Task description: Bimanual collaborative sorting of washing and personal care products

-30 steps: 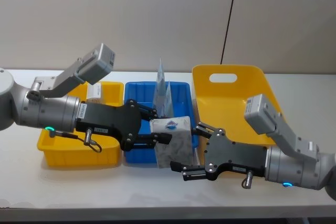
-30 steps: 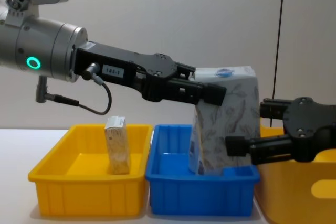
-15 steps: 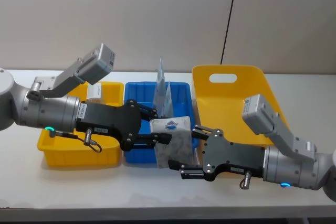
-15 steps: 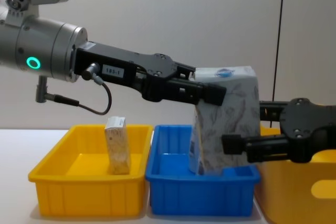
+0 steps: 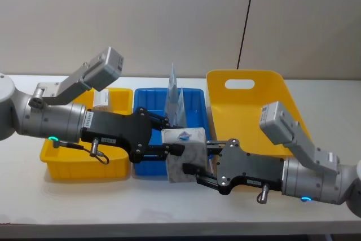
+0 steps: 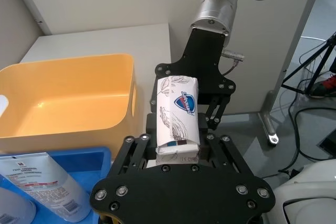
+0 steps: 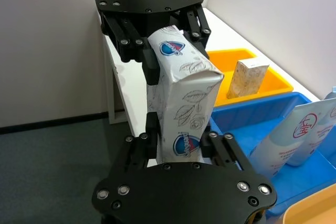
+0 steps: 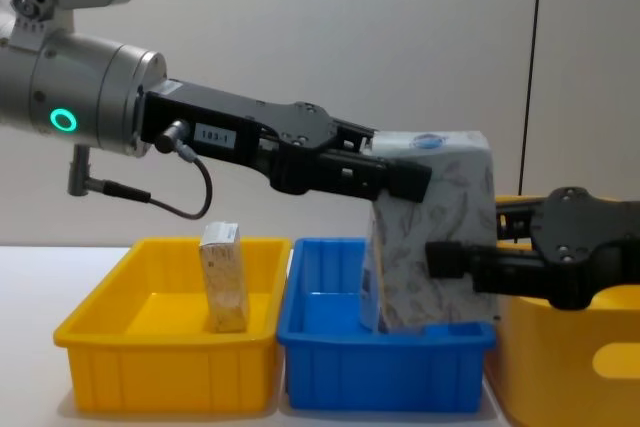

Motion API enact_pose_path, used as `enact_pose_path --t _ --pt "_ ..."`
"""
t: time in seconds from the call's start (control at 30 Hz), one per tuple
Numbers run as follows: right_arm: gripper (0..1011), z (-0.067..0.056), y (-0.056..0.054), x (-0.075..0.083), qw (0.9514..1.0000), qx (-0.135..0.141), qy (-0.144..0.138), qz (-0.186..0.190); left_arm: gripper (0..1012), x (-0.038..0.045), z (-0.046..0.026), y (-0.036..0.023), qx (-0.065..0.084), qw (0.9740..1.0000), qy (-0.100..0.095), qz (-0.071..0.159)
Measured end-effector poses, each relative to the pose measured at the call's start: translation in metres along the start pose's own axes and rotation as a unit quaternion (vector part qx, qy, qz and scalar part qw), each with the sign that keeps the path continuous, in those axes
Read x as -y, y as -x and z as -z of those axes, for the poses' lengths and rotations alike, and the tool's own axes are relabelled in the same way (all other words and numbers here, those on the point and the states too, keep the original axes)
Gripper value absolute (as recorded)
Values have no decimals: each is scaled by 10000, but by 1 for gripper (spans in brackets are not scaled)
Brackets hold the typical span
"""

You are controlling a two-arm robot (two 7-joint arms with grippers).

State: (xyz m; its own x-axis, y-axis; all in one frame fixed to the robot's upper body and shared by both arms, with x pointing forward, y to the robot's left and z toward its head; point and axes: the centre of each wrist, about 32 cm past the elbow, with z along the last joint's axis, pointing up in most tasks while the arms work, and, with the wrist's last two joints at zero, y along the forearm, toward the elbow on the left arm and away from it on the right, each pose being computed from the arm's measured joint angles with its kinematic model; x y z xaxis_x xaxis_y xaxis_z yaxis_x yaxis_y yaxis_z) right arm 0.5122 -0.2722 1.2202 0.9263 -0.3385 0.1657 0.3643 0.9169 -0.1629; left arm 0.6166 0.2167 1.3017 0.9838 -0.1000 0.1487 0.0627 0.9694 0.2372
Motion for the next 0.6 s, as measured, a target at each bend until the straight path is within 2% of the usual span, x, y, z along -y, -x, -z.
enact_pose_path --t 0.13,0.3,0.4,0.5,0.6 --pt "349 0 1 -2 10000 -1 -1 -6 443 2 -1 0 1 10000 2 -3" --pt "341 0 2 -2 10000 -6 -9 -9 618 0 -1 0 1 10000 0 -7" --pt "341 5 8 -1 10000 -16 -13 -10 671 0 -1 0 1 10000 0 -8" --pt "341 18 22 2 10000 -39 -21 -3 794 0 0 0 1 10000 0 -9" --pt "341 29 31 8 10000 -49 -15 21 863 -1 0 0 1 10000 -1 -11"
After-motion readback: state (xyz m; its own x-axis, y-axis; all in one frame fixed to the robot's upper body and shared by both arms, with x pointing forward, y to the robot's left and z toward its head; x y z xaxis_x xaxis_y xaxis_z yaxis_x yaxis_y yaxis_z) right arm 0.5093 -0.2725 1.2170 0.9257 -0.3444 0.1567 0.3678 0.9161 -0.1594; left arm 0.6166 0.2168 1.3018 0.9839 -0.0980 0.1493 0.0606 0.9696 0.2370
